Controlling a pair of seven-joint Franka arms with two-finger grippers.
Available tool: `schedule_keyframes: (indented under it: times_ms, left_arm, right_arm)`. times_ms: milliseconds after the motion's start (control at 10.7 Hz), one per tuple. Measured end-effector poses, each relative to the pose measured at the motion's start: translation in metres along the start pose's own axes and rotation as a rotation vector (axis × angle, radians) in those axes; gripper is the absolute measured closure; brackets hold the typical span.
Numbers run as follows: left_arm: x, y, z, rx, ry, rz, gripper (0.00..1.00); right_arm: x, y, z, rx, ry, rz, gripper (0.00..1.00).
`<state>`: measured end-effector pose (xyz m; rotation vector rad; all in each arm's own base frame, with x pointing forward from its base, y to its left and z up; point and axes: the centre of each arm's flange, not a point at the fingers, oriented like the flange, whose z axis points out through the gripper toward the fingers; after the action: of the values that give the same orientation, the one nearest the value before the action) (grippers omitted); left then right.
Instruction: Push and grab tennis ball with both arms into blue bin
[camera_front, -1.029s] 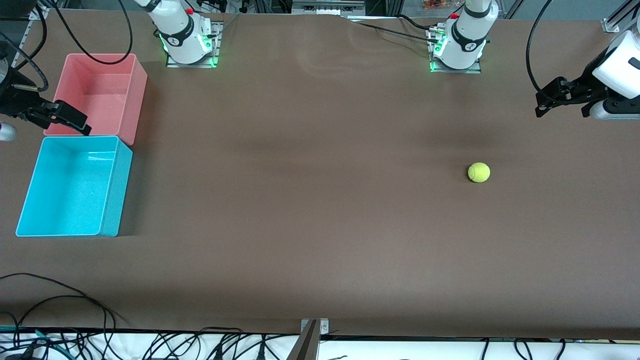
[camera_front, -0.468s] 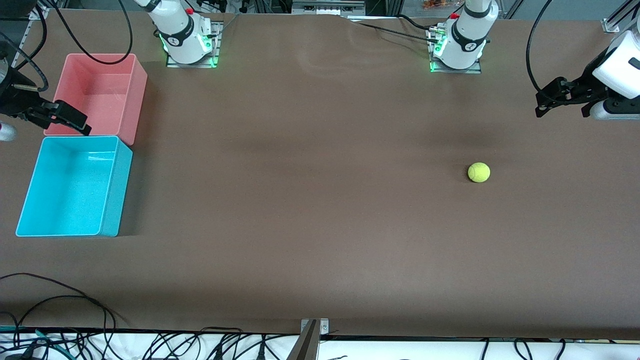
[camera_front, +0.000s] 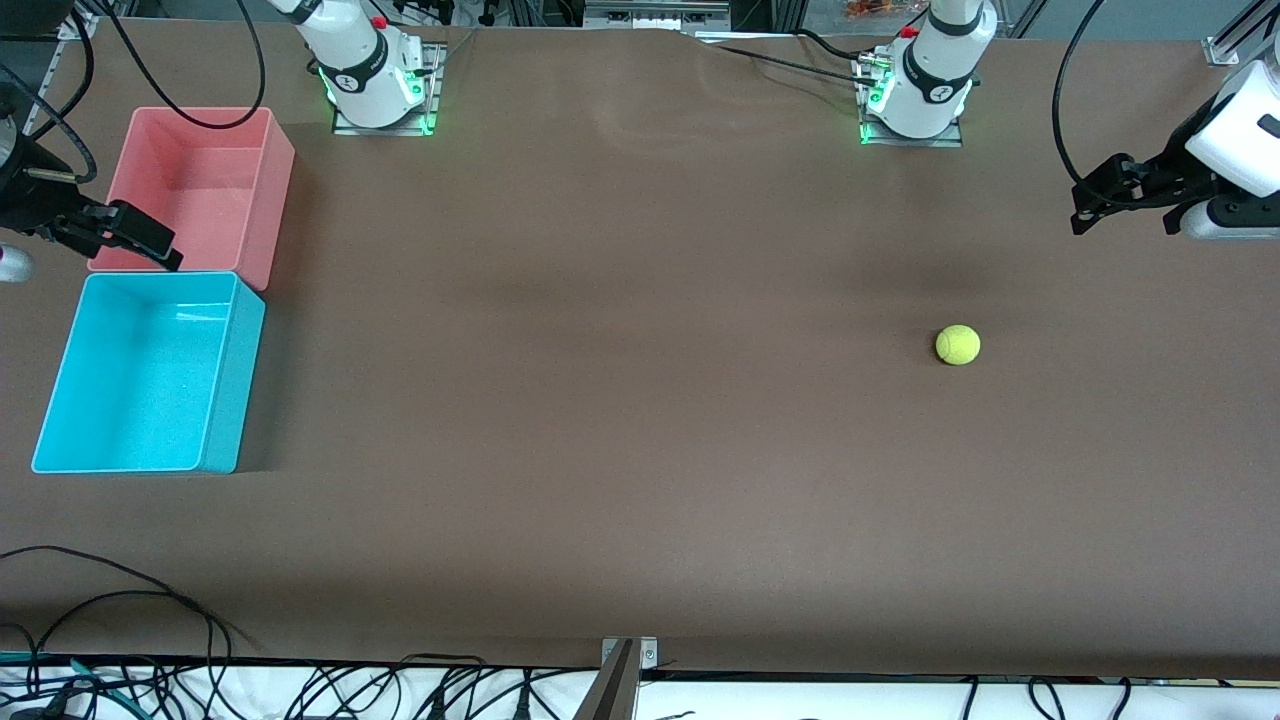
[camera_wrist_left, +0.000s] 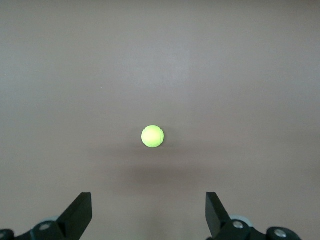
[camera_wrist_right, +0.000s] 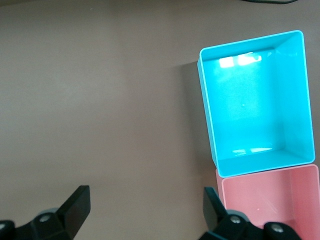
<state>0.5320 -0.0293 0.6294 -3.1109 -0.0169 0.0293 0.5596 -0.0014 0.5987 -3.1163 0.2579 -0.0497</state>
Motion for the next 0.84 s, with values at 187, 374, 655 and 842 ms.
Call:
schedule_keyframes:
  times_ms: [187, 374, 655, 842]
  left_arm:
    - [0.000, 0.000, 0.001, 0.000, -0.001, 0.000, 0.00]
    - [0.002, -0.005, 0.003, -0.001, -0.007, -0.009, 0.00]
    - [0.007, -0.019, 0.011, -0.003, -0.021, -0.034, 0.00]
    - [0.007, -0.020, 0.017, -0.003, -0.033, -0.035, 0.00]
  right_arm:
    - [0.000, 0.000, 0.000, 0.000, 0.000, 0.000, 0.00]
    - [0.000, 0.000, 0.000, 0.000, 0.000, 0.000, 0.00]
    - [0.000, 0.000, 0.000, 0.000, 0.000, 0.000, 0.00]
    - [0.000, 0.000, 0.000, 0.000, 0.000, 0.000, 0.00]
